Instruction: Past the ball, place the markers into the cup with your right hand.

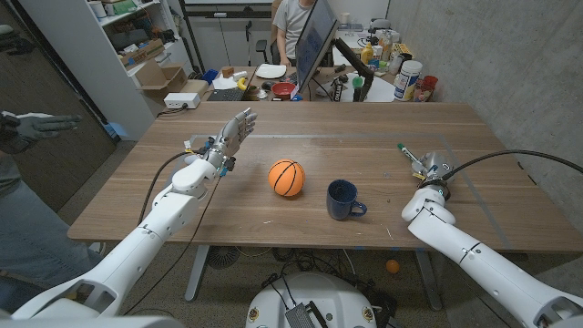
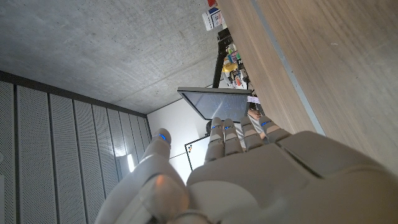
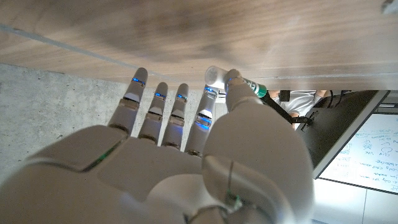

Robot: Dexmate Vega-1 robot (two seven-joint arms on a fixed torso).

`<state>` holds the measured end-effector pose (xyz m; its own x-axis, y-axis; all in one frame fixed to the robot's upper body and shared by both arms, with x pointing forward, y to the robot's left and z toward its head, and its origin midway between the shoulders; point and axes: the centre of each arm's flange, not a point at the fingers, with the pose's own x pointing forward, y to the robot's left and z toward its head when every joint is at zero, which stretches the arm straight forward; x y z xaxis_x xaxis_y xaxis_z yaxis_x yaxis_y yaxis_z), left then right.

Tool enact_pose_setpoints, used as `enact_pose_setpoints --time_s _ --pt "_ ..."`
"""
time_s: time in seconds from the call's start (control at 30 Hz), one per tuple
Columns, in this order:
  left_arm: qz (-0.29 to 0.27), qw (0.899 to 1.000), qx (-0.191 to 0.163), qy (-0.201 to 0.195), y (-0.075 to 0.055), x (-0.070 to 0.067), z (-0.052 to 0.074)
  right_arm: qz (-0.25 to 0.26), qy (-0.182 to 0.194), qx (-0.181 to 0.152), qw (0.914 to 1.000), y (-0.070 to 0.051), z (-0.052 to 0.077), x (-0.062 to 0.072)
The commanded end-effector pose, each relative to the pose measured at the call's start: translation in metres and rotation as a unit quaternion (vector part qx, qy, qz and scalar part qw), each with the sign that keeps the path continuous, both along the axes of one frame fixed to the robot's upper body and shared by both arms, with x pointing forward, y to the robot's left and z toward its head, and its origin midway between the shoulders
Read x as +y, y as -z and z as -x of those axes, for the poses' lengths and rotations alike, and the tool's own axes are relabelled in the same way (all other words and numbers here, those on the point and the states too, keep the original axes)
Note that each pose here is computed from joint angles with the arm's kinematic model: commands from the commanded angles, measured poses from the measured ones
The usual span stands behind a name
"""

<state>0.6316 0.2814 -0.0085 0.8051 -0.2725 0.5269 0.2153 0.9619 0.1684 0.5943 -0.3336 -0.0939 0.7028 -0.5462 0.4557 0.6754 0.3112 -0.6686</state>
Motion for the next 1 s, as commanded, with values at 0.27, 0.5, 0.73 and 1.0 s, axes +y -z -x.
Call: enact_pose_setpoints --time_s 0.27,0.5,0.73,1.0 --pt "-0.008 1.000 -0.009 0.003 -0.007 -0.001 0.000 0.033 0.001 -0.043 0.9985 -0.020 0.032 -0.004" --pt "-0.012 1.000 -0.013 0.007 -0.009 -0.002 0.000 0.046 0.003 -0.053 0.9975 -0.023 0.043 -0.006" --pt "-0.012 1.000 -0.012 0.010 -0.009 -0.002 -0.001 0.062 0.002 -0.069 0.9957 -0.027 0.051 -0.006" --pt "-0.011 1.000 -0.012 0.008 -0.008 0.000 -0.001 0.093 -0.009 -0.087 0.9919 -0.035 0.058 -0.007"
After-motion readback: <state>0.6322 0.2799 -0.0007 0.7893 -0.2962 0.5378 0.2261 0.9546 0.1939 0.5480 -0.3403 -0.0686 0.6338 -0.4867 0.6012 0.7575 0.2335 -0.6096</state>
